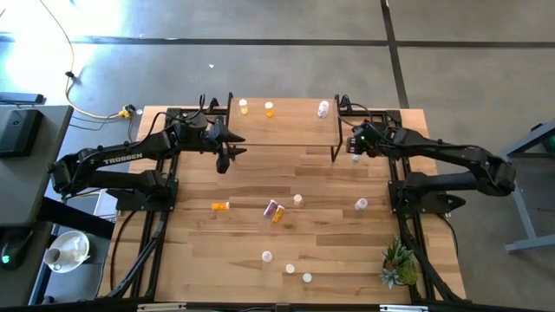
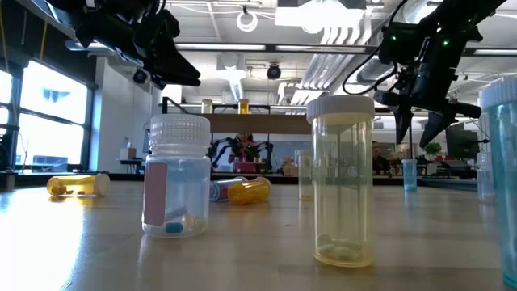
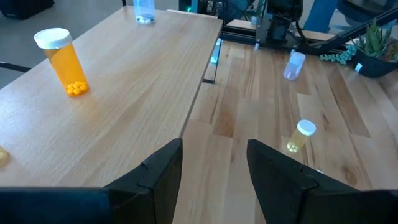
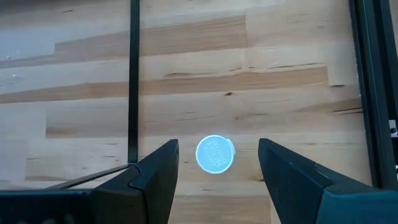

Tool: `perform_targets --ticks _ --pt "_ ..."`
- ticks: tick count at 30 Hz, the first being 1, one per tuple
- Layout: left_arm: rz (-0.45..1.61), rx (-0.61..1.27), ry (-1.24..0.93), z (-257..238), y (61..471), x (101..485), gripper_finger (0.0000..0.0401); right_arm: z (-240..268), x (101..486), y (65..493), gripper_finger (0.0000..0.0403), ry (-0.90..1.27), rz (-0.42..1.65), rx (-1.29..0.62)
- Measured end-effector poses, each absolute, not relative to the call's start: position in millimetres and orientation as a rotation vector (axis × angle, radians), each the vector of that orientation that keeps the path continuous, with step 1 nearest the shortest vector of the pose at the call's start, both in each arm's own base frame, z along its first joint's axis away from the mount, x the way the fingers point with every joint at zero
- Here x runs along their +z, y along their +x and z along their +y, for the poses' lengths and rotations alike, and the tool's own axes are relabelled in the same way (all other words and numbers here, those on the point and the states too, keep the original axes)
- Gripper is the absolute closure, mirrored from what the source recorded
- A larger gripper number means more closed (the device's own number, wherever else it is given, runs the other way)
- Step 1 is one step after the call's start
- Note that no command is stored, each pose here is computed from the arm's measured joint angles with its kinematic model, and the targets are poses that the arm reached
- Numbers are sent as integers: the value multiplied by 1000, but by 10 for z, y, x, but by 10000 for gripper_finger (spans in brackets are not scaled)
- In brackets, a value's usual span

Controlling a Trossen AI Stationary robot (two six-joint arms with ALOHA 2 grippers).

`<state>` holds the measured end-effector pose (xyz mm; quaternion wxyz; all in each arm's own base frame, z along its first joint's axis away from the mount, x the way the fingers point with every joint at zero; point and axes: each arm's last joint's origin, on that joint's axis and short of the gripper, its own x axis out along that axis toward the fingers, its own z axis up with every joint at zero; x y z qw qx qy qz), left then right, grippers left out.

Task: Pick and place medicine bottles onto shelf by color
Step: Put the top blue pill bottle on the shelf

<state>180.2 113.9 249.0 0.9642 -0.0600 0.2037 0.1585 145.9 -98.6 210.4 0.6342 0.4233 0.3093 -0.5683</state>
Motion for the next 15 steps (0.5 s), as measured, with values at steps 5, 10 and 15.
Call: perform_targets --ticks 5,10,15 --pt "412 323 -129 1140 1802 2489 231 -985 2103 1458 192 959 714 -1295" --pt "412 322 -129 1139 1802 2489 231 -1002 2061 1481 192 951 738 -1314" --pt "412 322 -129 1139 1802 2489 231 -1036 1953 1566 192 947 785 -1327"
